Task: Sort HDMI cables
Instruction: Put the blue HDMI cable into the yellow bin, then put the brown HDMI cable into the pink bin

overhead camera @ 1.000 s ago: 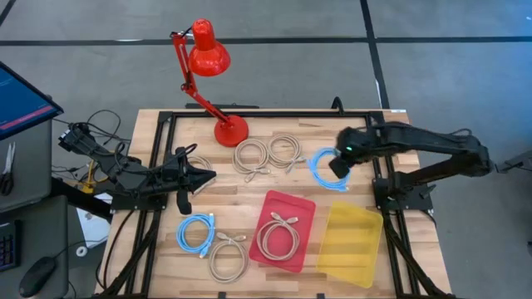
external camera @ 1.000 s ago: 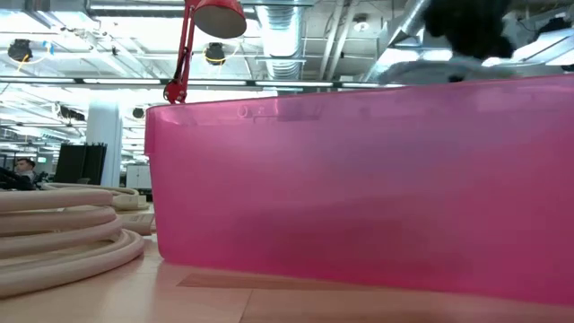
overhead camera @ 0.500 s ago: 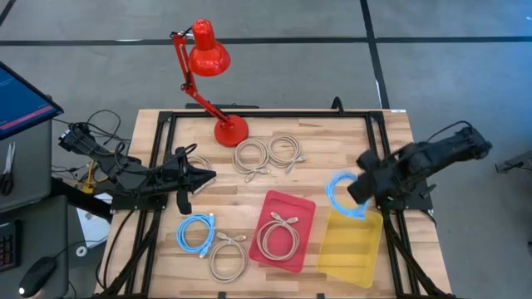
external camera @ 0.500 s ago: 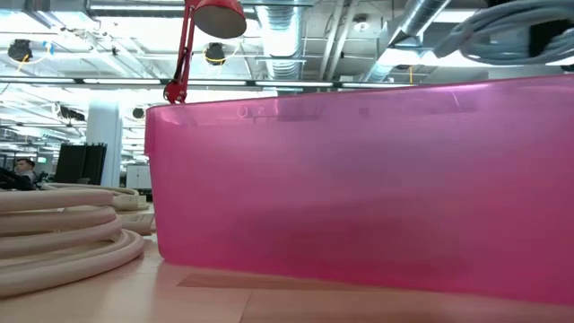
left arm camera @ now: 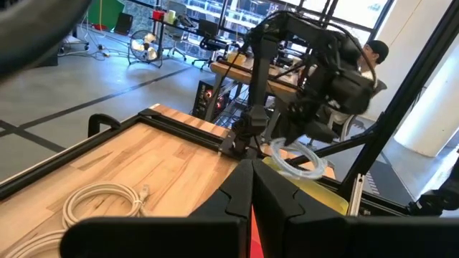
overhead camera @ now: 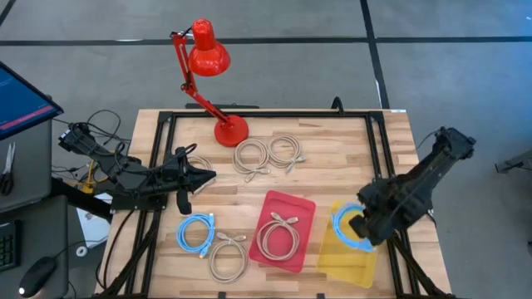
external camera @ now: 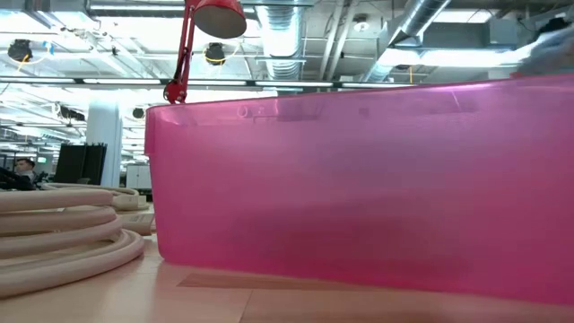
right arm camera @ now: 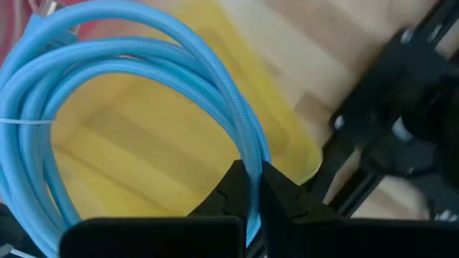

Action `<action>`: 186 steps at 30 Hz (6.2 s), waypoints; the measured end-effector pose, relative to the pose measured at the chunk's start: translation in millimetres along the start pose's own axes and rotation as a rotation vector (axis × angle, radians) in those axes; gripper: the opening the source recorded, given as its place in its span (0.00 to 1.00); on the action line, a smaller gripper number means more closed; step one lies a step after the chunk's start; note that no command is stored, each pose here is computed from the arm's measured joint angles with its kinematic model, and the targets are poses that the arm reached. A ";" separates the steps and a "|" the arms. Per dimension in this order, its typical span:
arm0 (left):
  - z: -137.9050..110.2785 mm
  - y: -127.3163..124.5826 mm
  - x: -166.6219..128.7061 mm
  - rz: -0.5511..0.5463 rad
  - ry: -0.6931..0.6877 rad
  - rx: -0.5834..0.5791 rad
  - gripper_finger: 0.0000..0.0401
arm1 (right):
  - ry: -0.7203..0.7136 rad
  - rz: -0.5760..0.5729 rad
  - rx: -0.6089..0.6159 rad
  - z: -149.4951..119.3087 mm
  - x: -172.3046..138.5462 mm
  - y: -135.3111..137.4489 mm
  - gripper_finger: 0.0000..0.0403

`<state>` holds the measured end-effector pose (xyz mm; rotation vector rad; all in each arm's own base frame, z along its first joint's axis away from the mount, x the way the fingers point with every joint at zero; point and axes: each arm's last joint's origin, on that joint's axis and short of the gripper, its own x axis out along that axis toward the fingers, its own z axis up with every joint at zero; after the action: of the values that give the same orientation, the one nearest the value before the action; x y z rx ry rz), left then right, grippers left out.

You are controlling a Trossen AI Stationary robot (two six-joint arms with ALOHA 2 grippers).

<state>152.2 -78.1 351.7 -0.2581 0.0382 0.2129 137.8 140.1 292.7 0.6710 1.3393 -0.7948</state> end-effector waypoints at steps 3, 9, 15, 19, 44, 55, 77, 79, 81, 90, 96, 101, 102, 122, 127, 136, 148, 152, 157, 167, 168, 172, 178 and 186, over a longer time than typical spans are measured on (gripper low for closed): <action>0.1 0.1 0.0 0.000 0.000 0.000 0.02 | 0.015 -0.012 0.007 -12.8 9.0 13.0 0.01; 0.0 0.0 0.0 0.000 0.000 0.000 0.02 | 0.038 -0.051 0.010 -27.9 32.2 39.8 0.01; 0.0 0.0 0.0 -0.001 0.000 0.000 0.02 | 0.072 -0.154 0.012 -35.9 55.2 54.8 0.01; -0.1 0.0 0.0 -0.002 0.001 0.001 0.02 | 0.102 -0.153 0.035 -40.8 75.0 61.2 0.01; -0.3 0.2 0.0 0.002 0.002 0.004 0.02 | 0.162 -0.044 -0.050 -32.0 77.0 57.0 0.31; -0.3 0.2 0.0 0.002 0.002 0.003 0.02 | -0.058 0.319 -0.114 13.4 1.6 31.4 0.28; -0.3 0.1 -0.1 0.000 0.002 0.003 0.02 | -0.453 0.416 -0.487 130.4 -4.9 38.3 0.26; -0.3 0.1 0.0 -0.001 0.003 0.003 0.02 | -0.450 0.402 -0.480 141.4 -0.5 39.6 0.26; -0.3 0.1 0.0 -0.002 0.003 0.003 0.02 | -0.414 0.373 -0.464 151.4 9.8 41.5 0.27; -0.3 0.1 0.0 -0.001 0.003 0.003 0.02 | -0.314 0.236 -0.404 196.2 57.8 48.9 0.50; -0.2 0.2 0.0 0.000 0.002 0.003 0.02 | -0.306 0.193 -0.378 224.4 89.3 54.5 0.55; -0.3 0.2 0.0 0.002 0.002 0.003 0.02 | -0.336 0.187 -0.389 245.7 112.7 60.1 0.52; -0.3 0.2 0.0 0.002 0.002 0.003 0.02 | -0.337 0.181 -0.402 248.7 117.1 60.7 0.52; -0.3 0.1 0.0 0.001 0.002 0.003 0.02 | -0.333 0.045 -0.533 285.6 177.7 53.7 0.54; -0.3 0.1 0.0 0.001 0.002 0.003 0.02 | -0.326 0.115 -0.511 293.7 178.0 48.2 0.52; -0.3 0.1 0.0 0.001 0.002 0.002 0.02 | -0.267 0.156 -0.503 296.9 191.6 45.0 0.42; -0.3 0.1 0.0 0.001 0.002 0.002 0.02 | -0.265 0.154 -0.511 293.3 201.4 54.0 0.16; -0.2 0.2 0.0 0.001 0.002 0.002 0.02 | -0.274 0.154 -0.532 292.8 194.5 52.6 0.06; -0.2 0.2 -0.1 0.000 0.002 0.002 0.02 | -0.284 0.156 -0.533 294.7 169.9 51.4 0.07; -0.5 0.1 0.0 -0.001 0.004 0.003 0.02 | -0.425 0.238 -0.558 277.1 76.9 49.7 0.07; -0.4 0.1 0.0 -0.001 0.003 0.003 0.02 | -0.436 0.251 -0.547 272.4 66.3 48.7 0.07; -0.3 0.2 0.0 0.000 0.003 0.002 0.02 | -0.485 0.297 -0.525 248.6 25.4 46.5 0.07; -0.4 0.1 0.0 0.001 0.002 0.003 0.02 | -0.558 0.361 -0.496 207.4 -21.2 49.7 0.07; -0.5 0.2 0.0 0.001 0.002 0.003 0.02 | -0.579 0.453 -0.477 161.7 -42.5 72.6 0.07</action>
<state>152.2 -78.0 351.2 -0.2557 0.0409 0.2139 287.9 56.0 352.9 0.3036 0.7562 -0.2471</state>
